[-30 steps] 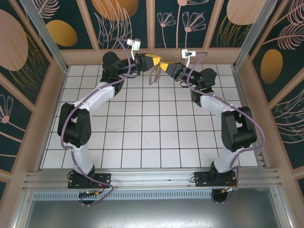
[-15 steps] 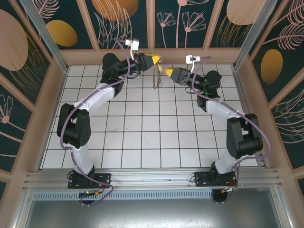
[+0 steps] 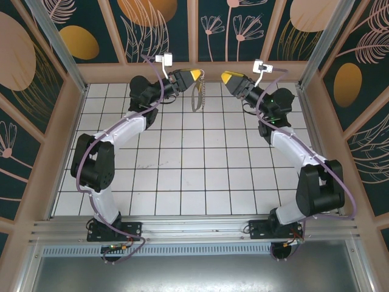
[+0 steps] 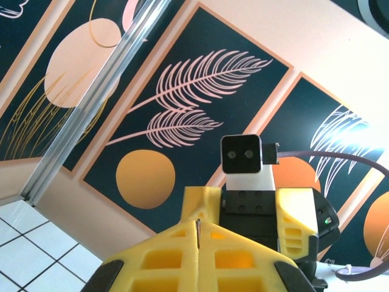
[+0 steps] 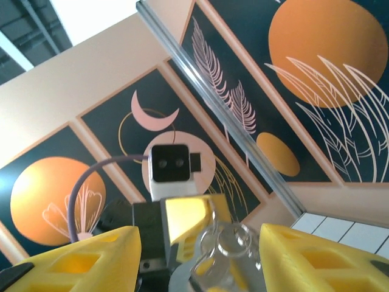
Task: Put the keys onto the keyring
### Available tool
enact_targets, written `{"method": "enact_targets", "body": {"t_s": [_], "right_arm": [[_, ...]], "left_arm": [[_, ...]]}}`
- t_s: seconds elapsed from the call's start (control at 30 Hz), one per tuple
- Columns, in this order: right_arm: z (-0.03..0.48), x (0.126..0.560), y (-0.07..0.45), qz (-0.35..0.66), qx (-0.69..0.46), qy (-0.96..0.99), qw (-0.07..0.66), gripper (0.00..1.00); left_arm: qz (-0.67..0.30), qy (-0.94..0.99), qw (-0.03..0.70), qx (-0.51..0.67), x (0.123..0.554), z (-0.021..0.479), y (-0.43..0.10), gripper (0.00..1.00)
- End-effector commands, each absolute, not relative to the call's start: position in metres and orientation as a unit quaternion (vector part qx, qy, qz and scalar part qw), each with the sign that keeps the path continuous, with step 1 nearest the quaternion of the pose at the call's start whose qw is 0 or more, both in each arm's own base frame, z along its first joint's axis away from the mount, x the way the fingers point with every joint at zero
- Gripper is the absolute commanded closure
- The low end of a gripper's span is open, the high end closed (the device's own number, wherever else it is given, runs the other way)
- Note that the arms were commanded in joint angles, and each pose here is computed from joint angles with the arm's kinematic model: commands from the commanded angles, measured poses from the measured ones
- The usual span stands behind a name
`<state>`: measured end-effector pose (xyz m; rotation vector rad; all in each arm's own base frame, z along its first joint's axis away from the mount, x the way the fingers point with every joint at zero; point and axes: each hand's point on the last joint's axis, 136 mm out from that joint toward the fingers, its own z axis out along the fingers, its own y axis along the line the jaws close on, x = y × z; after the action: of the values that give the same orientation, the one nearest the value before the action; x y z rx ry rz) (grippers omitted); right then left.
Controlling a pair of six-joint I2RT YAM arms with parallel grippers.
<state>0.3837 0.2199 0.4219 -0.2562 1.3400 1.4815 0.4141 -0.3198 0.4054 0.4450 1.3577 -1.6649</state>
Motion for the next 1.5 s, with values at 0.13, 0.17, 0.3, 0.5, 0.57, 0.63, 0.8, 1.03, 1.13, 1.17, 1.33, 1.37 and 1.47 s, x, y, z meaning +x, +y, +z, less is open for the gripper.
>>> {"method": "enact_targets", "body": {"t_s": [0.13,0.17,0.3,0.5,0.57,0.63,0.8,1.03,1.13,1.17,1.33,1.37,1.47], "right_arm": [[0.435,0.407,0.23,0.653,-0.064,0.523,0.545,0.47],[0.434,0.409,0.232,0.655,-0.061,0.522,0.542,0.47],[0.429,0.41,0.24,0.661,-0.061,0.523,0.535,0.49],[0.426,0.407,0.245,0.664,-0.063,0.522,0.531,0.53],[0.426,0.406,0.246,0.665,-0.064,0.521,0.531,0.54],[0.428,0.404,0.246,0.666,-0.066,0.519,0.532,0.54],[0.427,0.403,0.251,0.669,-0.07,0.52,0.526,0.54],[0.431,0.399,0.258,0.672,-0.083,0.519,0.522,0.58],[0.433,0.398,0.26,0.672,-0.089,0.518,0.522,0.6],[0.433,0.397,0.262,0.672,-0.09,0.519,0.52,0.61],[0.435,0.397,0.269,0.673,-0.098,0.522,0.515,0.62],[0.434,0.397,0.27,0.672,-0.098,0.523,0.514,0.62],[0.431,0.397,0.273,0.674,-0.099,0.525,0.51,0.62]], "left_arm": [[-0.706,0.503,0.477,0.147,0.397,0.44,-0.316,1.0],[-0.708,0.502,0.475,0.145,0.396,0.44,-0.318,1.0],[-0.708,0.504,0.476,0.138,0.398,0.438,-0.319,1.0],[-0.705,0.509,0.477,0.128,0.402,0.431,-0.32,1.0],[-0.705,0.511,0.475,0.128,0.402,0.429,-0.321,1.0],[-0.705,0.511,0.474,0.128,0.403,0.428,-0.321,1.0],[-0.705,0.512,0.474,0.128,0.404,0.427,-0.322,1.0],[-0.704,0.515,0.472,0.13,0.406,0.423,-0.323,1.0],[-0.703,0.516,0.472,0.13,0.406,0.423,-0.323,1.0],[-0.703,0.516,0.472,0.13,0.406,0.423,-0.323,1.0],[-0.703,0.516,0.472,0.131,0.406,0.423,-0.324,1.0],[-0.703,0.515,0.472,0.132,0.406,0.423,-0.323,1.0],[-0.703,0.514,0.472,0.132,0.406,0.424,-0.323,1.0]]}}
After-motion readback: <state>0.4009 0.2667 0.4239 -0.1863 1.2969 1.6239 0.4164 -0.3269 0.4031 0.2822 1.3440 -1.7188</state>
